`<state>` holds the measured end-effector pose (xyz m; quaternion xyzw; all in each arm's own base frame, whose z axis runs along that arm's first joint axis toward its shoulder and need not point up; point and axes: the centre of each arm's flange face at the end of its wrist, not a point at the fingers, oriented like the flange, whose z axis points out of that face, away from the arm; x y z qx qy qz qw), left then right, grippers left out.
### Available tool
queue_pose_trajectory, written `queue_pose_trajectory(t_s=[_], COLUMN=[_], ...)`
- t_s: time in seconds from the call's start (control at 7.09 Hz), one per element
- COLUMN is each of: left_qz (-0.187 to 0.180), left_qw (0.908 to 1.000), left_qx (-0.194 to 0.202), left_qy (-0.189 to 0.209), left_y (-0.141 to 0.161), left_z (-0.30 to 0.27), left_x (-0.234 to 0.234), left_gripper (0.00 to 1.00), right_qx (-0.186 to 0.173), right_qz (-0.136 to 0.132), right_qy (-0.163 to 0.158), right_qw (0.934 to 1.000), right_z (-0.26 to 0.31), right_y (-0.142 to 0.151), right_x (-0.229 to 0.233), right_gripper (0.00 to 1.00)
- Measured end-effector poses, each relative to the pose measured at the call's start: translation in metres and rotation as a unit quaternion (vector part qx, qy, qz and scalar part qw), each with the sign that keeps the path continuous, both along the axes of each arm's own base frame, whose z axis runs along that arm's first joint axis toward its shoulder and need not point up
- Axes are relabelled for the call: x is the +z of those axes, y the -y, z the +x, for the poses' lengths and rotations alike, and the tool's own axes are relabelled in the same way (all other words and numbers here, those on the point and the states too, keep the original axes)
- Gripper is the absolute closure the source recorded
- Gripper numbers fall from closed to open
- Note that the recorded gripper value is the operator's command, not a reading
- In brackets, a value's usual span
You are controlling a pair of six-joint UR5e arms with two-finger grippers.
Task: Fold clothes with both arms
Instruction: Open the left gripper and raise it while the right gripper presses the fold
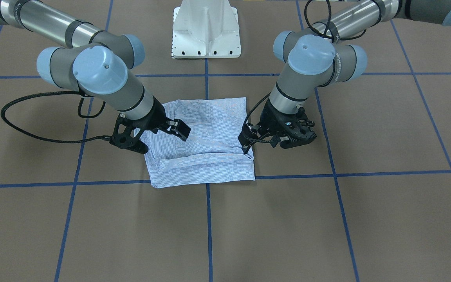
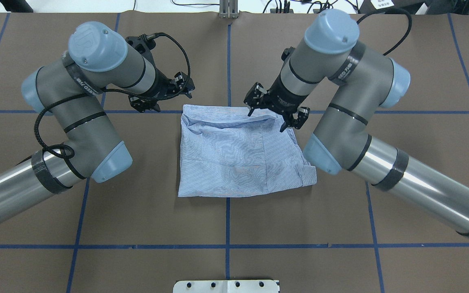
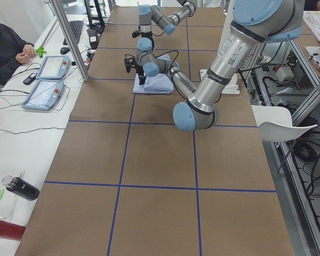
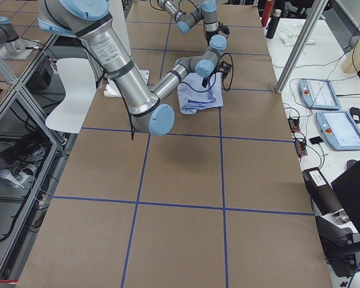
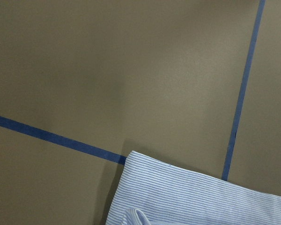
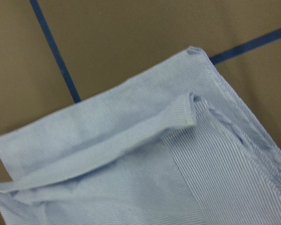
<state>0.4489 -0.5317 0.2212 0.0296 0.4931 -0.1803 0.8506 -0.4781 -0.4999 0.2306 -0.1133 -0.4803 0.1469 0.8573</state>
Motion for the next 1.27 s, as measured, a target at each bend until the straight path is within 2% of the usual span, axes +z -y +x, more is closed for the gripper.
queue_pose_trajectory(t_s=[0.14,0.28,0.42,0.56,0.71,0.99,1.27], left_qz=[0.001,-0.001,-0.002,-0.003,-0.004,-0.007,-0.008], left_qw=[1.0,0.9999,0.9998,0.9998,0.9997,0.9996,0.9996], left_qx=[0.003,0.003,0.001,0.0,-0.001,-0.001,-0.001], left_qy=[0.007,0.013,0.017,0.02,0.024,0.028,0.028], left_y=[-0.003,-0.004,-0.004,-0.002,-0.001,-0.002,-0.002], left_z=[-0.008,-0.011,-0.016,-0.021,-0.025,-0.027,-0.028], left_x=[-0.005,-0.003,0.002,0.006,0.014,0.024,0.025], left_gripper=[0.0,0.0,0.0,0.0,0.0,0.0,0.0], right_qx=[-0.01,-0.015,-0.017,-0.021,-0.021,-0.013,-0.008], right_qz=[0.014,0.026,0.05,0.082,0.104,0.123,0.155], right_qy=[-0.012,-0.025,-0.037,-0.05,-0.062,-0.084,-0.112], right_qw=[0.9998,0.9992,0.9979,0.9951,0.9924,0.9887,0.9815], right_z=[-0.019,-0.035,-0.047,-0.057,-0.071,-0.097,-0.112], right_y=[-0.034,-0.054,-0.059,-0.05,-0.032,-0.002,0.026], right_x=[0.012,0.02,0.024,0.026,0.021,0.01,0.006], right_gripper=[0.0,0.0,0.0,0.0,0.0,0.0,0.01])
